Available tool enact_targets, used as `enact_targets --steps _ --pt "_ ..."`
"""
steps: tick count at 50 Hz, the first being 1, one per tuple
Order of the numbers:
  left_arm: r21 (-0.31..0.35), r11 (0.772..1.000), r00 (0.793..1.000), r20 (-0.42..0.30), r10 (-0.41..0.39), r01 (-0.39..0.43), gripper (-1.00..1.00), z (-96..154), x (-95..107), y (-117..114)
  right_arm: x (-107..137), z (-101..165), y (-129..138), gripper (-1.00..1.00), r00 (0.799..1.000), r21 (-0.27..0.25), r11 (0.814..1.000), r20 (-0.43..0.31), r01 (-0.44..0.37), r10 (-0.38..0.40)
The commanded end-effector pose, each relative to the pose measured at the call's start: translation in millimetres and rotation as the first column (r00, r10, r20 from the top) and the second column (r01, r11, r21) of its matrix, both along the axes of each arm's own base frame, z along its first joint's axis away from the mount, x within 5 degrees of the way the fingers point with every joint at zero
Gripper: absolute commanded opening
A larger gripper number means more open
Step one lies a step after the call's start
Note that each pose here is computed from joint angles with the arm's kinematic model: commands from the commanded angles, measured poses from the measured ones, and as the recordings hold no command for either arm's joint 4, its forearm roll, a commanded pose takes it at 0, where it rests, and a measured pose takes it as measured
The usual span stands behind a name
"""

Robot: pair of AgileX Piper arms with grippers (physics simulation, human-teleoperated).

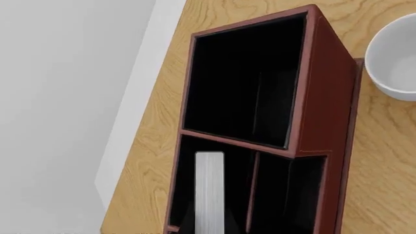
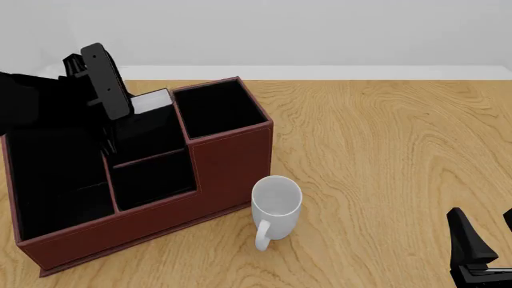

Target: Pick up the book and place it in the front compartment of the caddy.

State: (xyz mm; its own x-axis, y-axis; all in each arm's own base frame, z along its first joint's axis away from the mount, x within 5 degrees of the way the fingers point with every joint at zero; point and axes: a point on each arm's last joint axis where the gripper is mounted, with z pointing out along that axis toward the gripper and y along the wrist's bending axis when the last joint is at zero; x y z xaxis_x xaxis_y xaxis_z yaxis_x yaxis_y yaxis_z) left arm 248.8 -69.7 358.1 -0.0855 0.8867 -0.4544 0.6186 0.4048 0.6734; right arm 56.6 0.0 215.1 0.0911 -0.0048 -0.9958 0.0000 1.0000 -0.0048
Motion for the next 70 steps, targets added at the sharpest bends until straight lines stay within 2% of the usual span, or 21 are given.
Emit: enact_targets --steps 1,14,26,33,36,41,51,55,58,70 --pt "0.017 1.0 1.0 0.024 0.005 -0.006 -1.0 -2 1 4 0 0 0 1.0 1.0 0.0 1.0 0.0 0.0 0.0" --pt "0.015 1.0 0.999 0.028 0.018 -0.018 -1.0 -11 -1 8 0 0 0 1.0 1.0 0.0 1.0 0.0 0.0 0.0" --pt "0.0 1.0 1.0 0.02 0.006 -0.006 -1.0 -20 0 1 0 0 0 1.0 1.0 0.0 1.0 0.0 0.0 0.0" --pt "-0.007 1.0 1.0 0.015 0.018 -0.018 -1.0 -16 7 1 0 0 0 1.0 1.0 0.0 1.0 0.0 0.0 0.0" --pt "-0.018 0.999 0.999 0.012 0.03 -0.03 -1.0 -27 11 1 0 0 0 1.0 1.0 0.0 1.0 0.0 0.0 0.0" --pt "-0.03 0.999 0.999 0.017 0.045 -0.044 -1.0 -29 17 2 0 0 0 1.0 1.0 0.0 1.0 0.0 0.0 0.0" --pt "-0.022 0.999 0.999 0.008 0.045 -0.045 -1.0 -38 21 2 0 0 0 1.0 1.0 0.0 1.0 0.0 0.0 0.0" --pt "-0.027 0.999 0.999 0.011 0.045 -0.044 -1.0 -32 22 1 0 0 0 1.0 1.0 0.0 1.0 0.0 0.0 0.0" --pt "-0.026 0.998 0.999 0.009 0.049 -0.049 -1.0 -41 25 1 0 0 0 1.0 1.0 0.0 1.0 0.0 0.0 0.0" --pt "-0.018 0.998 0.999 0.011 0.053 -0.052 -1.0 -48 37 1 0 0 0 1.0 1.0 0.0 1.0 0.0 0.0 0.0"
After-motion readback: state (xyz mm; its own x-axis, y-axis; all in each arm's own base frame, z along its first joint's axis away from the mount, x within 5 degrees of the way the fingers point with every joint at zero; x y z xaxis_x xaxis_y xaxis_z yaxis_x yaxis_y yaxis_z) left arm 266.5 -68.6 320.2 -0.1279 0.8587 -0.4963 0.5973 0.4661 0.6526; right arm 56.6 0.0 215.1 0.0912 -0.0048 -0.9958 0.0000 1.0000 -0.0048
